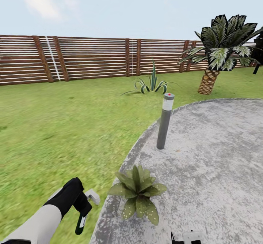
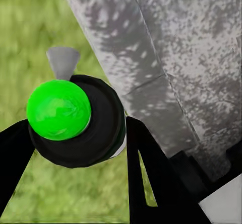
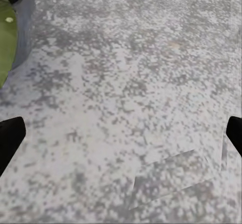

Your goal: Pick up the pesticide atomizer in the garden and spray insectifuge to fully cover both potted plants in the garden.

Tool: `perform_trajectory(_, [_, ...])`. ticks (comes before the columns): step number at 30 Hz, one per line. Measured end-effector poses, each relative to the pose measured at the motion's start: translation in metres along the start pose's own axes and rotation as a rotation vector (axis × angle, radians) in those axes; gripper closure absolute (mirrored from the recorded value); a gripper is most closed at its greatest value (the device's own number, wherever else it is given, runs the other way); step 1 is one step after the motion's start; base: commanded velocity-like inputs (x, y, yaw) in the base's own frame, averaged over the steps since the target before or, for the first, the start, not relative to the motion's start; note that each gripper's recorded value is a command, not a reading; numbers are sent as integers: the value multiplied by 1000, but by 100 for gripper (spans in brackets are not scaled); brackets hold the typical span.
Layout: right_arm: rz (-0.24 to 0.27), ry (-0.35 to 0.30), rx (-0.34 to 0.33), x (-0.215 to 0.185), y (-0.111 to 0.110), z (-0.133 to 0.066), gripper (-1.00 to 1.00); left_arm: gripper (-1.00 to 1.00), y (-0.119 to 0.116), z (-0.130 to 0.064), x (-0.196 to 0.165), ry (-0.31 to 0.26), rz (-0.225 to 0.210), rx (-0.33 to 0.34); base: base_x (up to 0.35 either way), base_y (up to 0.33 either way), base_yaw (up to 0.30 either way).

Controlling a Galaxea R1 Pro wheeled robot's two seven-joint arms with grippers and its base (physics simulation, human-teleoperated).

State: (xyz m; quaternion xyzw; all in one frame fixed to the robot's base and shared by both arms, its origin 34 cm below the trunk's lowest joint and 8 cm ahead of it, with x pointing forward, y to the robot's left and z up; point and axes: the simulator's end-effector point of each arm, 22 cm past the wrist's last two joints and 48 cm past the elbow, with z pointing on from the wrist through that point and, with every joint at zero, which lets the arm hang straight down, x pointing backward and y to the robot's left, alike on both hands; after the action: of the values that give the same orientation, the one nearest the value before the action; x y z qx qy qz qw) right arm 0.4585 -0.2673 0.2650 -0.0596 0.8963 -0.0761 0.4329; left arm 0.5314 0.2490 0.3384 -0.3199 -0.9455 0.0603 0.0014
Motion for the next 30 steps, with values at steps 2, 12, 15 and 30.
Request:
perform_trajectory(2, [0,0,-1,0,0,0,-100,100,0,1,7,54,73,-25,1,325,0])
perform_trajectory(12, [-1,-2,3,-1,-1,0,-100,100,-10,-9,7,103,150,24,0,86,-61])
perform_trajectory(15, [-1,-2,1,-1,-1,0,-100,100,-13,-8,5,101,147,29,0,0,-273])
perform_trajectory(30, [-1,-1,1,0,0,0,-100,100,-21,-9,-4,64,105,61,35,246,-182])
